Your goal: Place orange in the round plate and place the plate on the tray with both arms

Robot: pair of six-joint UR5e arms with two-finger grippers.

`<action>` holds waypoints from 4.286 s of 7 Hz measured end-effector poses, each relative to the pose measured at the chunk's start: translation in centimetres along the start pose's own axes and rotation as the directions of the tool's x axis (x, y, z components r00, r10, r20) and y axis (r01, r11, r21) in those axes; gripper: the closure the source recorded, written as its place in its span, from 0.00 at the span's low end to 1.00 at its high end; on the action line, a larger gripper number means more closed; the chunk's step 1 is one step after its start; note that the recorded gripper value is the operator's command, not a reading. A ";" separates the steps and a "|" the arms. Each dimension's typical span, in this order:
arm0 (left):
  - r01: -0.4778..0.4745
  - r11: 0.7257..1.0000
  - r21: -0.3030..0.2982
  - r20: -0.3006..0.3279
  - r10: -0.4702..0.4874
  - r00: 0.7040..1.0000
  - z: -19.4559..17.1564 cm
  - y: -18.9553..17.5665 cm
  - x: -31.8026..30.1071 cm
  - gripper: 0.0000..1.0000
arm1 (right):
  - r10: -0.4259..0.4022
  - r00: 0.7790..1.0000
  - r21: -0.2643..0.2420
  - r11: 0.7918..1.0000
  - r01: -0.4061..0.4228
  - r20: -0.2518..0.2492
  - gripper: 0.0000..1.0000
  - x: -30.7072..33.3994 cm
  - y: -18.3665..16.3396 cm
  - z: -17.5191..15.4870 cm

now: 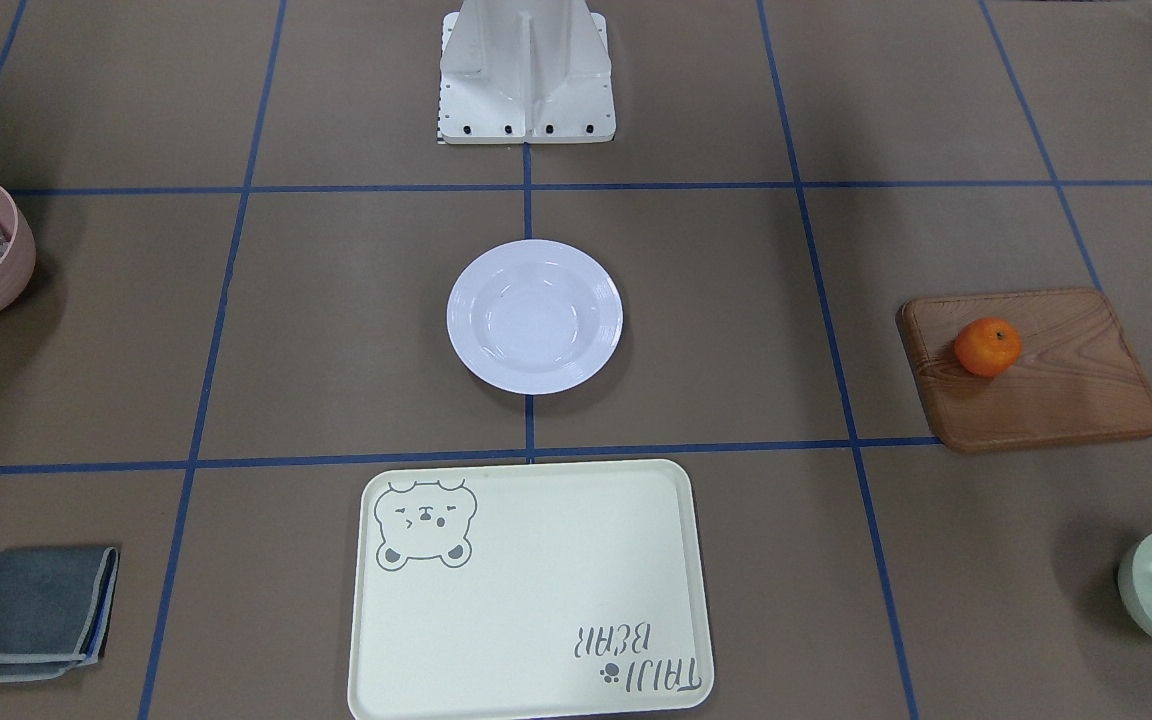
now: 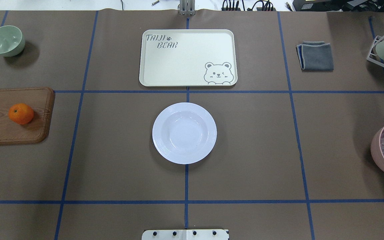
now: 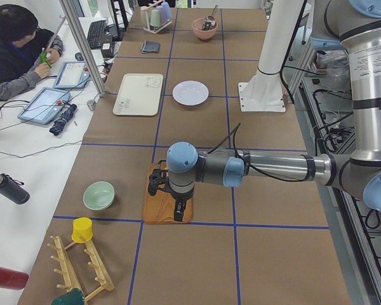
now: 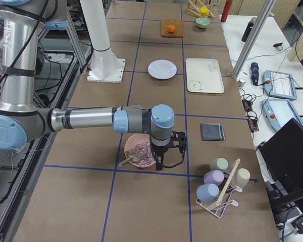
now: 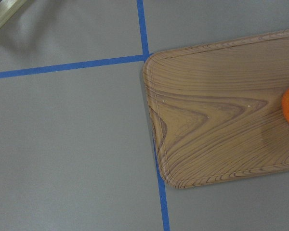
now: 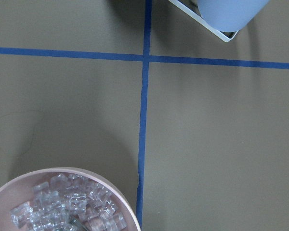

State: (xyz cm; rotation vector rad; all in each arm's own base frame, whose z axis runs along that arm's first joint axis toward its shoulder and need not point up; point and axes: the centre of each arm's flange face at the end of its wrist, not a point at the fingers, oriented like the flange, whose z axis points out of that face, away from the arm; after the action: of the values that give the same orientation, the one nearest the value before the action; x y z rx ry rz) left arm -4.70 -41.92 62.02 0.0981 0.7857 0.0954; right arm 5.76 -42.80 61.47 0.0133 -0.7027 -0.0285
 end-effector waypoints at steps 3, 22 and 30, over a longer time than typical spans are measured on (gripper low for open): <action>-0.009 1.000 0.005 0.000 0.009 1.000 -0.3 -0.2 0.4 0.02 | -0.005 1.000 0.007 1.000 0.005 0.000 0.00 -0.2 -0.3 -0.3; 0.026 0.980 0.198 -0.094 -0.007 0.996 10.4 -6.0 21.4 0.02 | 0.043 0.985 0.315 0.945 -0.094 0.165 0.00 -28.4 -2.0 2.2; -0.007 0.986 0.169 -0.011 0.009 1.000 18.2 -7.4 22.9 0.78 | 0.046 0.989 0.318 0.944 -0.090 0.141 0.00 -29.0 -1.6 3.4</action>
State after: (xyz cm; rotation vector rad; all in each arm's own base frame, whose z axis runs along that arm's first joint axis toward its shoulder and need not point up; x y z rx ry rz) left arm 24.67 -47.43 57.80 0.2616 0.8046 0.0365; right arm -18.60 -43.52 45.26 0.3050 -0.8342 0.1543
